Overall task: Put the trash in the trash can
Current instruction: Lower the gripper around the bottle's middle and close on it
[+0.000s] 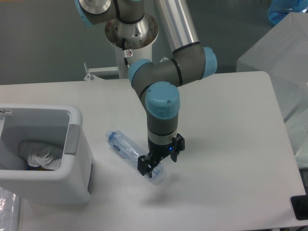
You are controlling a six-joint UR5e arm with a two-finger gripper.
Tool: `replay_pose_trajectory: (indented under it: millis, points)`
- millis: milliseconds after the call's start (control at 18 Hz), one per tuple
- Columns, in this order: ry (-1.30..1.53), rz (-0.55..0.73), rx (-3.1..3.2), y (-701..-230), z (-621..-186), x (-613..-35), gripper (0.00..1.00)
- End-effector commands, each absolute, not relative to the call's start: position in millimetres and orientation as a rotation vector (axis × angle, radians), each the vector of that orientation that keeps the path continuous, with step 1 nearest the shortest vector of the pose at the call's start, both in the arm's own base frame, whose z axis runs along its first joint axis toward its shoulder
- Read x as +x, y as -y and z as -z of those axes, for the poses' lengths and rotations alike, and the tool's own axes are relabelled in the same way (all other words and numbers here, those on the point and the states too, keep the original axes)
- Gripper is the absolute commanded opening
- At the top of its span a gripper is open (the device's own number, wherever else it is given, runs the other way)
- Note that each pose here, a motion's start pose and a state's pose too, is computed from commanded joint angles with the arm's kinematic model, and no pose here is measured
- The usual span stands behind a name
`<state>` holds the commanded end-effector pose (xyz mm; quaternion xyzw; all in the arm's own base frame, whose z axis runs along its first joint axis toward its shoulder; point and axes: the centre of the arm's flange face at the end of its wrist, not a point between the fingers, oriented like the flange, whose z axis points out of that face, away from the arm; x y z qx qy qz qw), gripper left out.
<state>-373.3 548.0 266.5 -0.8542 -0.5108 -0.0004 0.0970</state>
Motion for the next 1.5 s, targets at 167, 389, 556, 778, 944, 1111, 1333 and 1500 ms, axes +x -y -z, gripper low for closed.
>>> replay_pose_trajectory:
  millis: [167,389,556,778,944,1111,1333,1500]
  points:
    - [1.583,0.011,-2.484,-552,-263,-377,1.0]
    - [1.602,0.011,-2.491,-553,-253,-379,1.0]
    - [1.607,-0.013,-2.498,-551,-252,-377,1.0]
    - [1.691,-0.057,-2.476,-551,-238,-375,1.0]
    - [1.707,-0.045,-2.483,-553,-228,-375,1.0]
    - [1.718,-0.036,-2.487,-558,-219,-373,1.0]
    - [1.716,-0.032,-2.512,-562,-207,-366,1.0]
    - [1.715,-0.03,-2.52,-563,-201,-365,1.0]
